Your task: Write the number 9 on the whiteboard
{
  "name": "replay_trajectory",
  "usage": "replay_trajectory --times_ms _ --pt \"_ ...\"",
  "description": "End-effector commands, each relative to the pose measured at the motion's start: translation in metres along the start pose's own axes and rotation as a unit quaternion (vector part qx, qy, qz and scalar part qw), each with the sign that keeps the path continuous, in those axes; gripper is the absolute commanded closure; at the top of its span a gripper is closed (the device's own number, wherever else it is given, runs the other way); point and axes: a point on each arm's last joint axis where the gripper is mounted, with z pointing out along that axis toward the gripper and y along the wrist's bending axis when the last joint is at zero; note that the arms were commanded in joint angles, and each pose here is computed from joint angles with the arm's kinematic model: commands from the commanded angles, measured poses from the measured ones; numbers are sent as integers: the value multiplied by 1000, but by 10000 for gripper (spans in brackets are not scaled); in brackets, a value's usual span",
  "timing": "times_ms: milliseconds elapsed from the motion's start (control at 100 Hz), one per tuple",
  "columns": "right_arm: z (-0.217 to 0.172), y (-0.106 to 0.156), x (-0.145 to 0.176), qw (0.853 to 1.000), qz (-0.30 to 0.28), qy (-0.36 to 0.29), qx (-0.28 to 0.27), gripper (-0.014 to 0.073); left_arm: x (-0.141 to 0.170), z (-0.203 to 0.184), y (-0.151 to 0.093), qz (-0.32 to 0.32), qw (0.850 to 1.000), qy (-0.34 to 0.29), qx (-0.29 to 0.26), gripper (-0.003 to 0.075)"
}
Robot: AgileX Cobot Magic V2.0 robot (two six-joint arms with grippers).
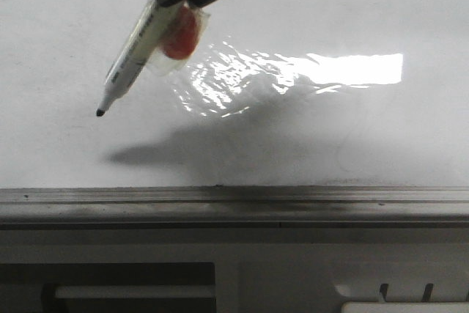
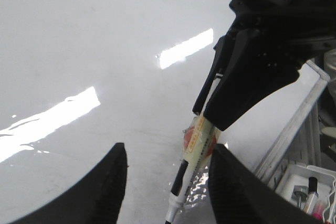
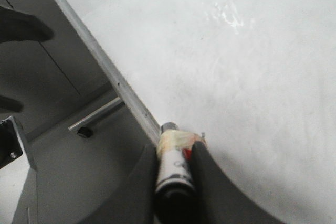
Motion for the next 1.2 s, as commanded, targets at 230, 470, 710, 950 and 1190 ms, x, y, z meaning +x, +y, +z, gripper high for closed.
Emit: replay_trajectory --times_ms 230,470,710,950,1190 --pt "-30 -18 -52 995 22 -90 36 650 -19 -8 12 -71 994 -66 -52 385" --pt "-41 -39 -59 994 39 -76 65 650 -19 -8 16 -68 993 -64 -68 385" --pt "-24 -51 -56 994 50 -63 80 650 -20 -9 16 -68 993 -69 -68 385" --pt "8 -50 -51 995 75 -25 55 650 -21 -9 16 -67 992 -76 -68 385" --pt "-10 -54 -46 996 68 8 61 643 -22 -9 16 -67 992 -80 -69 385"
